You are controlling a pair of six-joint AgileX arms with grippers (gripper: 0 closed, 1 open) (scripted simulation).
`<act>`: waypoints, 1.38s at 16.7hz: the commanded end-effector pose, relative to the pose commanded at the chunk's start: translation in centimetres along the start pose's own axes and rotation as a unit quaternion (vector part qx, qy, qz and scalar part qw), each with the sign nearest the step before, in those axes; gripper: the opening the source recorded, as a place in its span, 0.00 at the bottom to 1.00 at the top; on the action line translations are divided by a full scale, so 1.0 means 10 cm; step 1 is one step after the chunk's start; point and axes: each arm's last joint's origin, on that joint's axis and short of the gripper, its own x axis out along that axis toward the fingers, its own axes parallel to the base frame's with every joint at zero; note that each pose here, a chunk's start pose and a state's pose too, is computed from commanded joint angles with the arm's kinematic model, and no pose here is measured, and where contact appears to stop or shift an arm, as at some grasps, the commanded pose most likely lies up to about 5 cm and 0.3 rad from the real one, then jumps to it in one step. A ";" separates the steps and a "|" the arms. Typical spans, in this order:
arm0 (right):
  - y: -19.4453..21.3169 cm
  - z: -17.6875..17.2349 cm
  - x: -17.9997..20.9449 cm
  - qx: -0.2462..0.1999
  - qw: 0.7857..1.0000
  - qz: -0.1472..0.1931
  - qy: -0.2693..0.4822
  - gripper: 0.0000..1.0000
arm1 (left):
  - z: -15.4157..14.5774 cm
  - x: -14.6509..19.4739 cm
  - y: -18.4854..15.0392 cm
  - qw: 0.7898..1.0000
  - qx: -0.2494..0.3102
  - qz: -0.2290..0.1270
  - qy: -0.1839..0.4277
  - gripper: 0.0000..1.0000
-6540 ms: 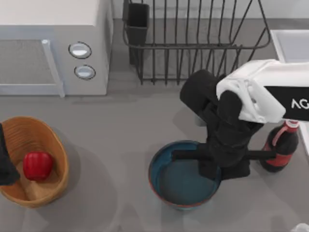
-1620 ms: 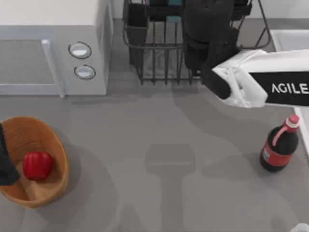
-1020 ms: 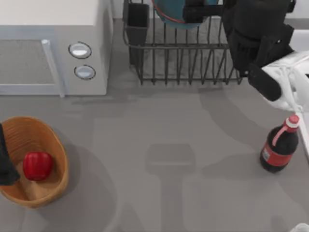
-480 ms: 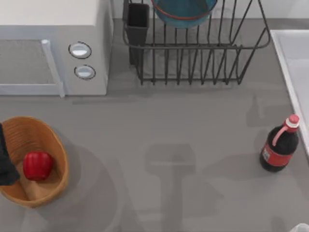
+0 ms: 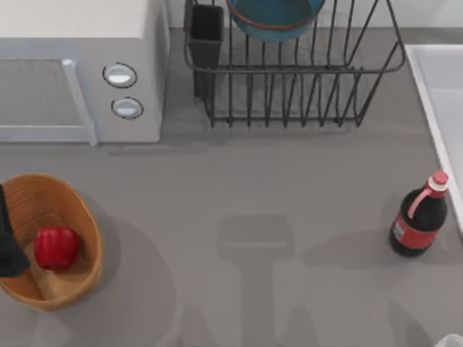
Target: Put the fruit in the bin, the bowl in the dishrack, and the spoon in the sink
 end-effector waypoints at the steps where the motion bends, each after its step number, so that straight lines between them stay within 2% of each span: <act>1: -0.01 -0.07 -0.02 0.000 1.000 -0.004 0.002 1.00 | 0.00 0.00 0.00 1.000 0.000 0.000 0.000 1.00; 4: -0.04 -0.18 -0.06 -0.001 1.000 -0.011 0.006 1.00 | 0.00 0.00 0.00 1.000 0.000 0.000 0.000 1.00; 11: -0.04 -0.17 -0.05 0.002 1.000 -0.015 0.013 1.00 | 0.00 0.00 0.00 1.000 0.000 0.000 0.000 1.00; 14: -0.10 -0.06 -0.04 0.018 0.997 -0.044 0.062 1.00 | 0.00 0.00 0.00 1.000 0.000 0.000 0.000 1.00; 16: -0.16 0.07 0.00 0.036 0.989 -0.071 0.122 1.00 | 0.00 0.00 0.00 1.000 0.000 0.000 0.000 1.00; 19: -0.27 0.19 0.13 0.072 0.957 -0.114 0.258 1.00 | 0.00 0.00 0.00 1.000 0.000 0.000 0.000 1.00; 21: -0.36 0.18 0.28 0.101 0.913 -0.140 0.369 1.00 | 0.00 0.00 0.00 1.000 0.000 0.000 0.000 1.00; 23: -0.47 0.12 0.43 0.132 0.855 -0.165 0.474 1.00 | 0.00 0.00 0.00 1.000 0.000 0.000 0.000 1.00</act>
